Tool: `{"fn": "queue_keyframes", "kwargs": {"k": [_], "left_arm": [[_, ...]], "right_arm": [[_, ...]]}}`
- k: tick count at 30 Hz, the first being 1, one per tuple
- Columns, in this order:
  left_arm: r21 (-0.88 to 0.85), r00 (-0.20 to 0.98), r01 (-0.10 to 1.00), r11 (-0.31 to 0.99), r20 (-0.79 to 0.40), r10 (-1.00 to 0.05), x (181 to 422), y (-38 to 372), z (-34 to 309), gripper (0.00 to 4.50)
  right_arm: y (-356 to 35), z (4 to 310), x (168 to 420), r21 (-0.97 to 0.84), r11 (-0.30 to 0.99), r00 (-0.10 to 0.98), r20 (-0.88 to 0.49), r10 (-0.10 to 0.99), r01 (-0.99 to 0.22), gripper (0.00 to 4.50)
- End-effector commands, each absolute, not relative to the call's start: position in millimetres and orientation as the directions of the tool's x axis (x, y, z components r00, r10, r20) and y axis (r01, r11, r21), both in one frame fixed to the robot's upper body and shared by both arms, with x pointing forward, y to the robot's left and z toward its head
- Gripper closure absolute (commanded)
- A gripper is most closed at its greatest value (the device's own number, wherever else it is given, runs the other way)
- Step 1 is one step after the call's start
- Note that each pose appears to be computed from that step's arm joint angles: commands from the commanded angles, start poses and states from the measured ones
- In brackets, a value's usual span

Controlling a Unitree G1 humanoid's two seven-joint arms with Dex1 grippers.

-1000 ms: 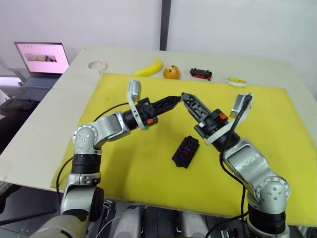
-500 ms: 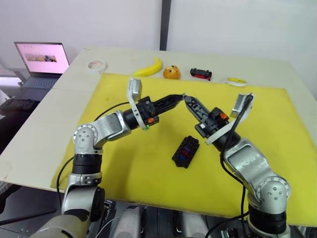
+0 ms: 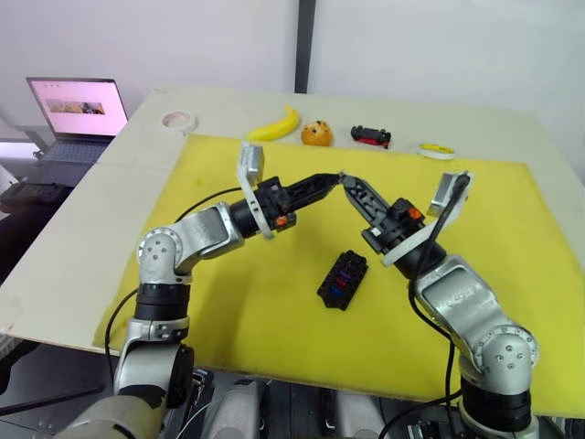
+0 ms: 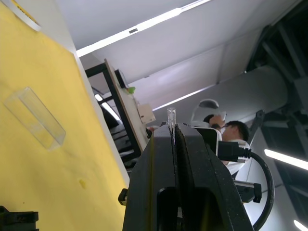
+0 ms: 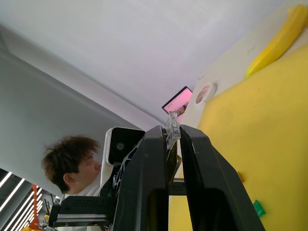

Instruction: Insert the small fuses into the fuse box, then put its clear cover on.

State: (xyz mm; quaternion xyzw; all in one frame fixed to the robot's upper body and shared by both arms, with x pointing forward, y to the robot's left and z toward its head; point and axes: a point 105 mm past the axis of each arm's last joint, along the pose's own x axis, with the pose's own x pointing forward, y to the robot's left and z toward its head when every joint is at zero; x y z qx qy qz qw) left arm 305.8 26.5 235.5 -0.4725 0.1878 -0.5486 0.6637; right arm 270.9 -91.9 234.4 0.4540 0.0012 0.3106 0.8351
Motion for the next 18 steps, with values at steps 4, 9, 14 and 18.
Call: {"fn": "queue_keyframes", "kwargs": {"k": [4, 9, 14, 18], "left_arm": [[-0.805, 0.302, 0.593, -0.016, 0.241, -0.922, 301.0, 21.0, 242.6, 4.5], [-0.747, 0.281, 0.663, 0.036, 0.205, -0.938, 303.7, 35.1, 244.7, 3.55], [-0.473, 0.137, 0.874, 0.109, 0.023, -0.99, 290.6, 49.7, 242.4, 1.0], [-0.146, 0.056, 0.986, 0.082, -0.174, -0.983, 286.5, 54.5, 214.3, 0.03]], "right_arm": [[-86.9, 247.7, 260.3, 0.726, 0.363, 0.765, 0.342, 0.546, -0.584, 4.49], [-91.0, 253.5, 256.2, 0.679, 0.394, 0.747, 0.356, 0.562, -0.62, 4.5], [-102.4, 249.2, 241.2, 0.431, 0.555, 0.687, 0.256, 0.681, -0.711, 4.5], [-111.6, 221.9, 234.0, 0.199, 0.646, 0.668, 0.067, 0.741, -0.737, 4.5]]}}
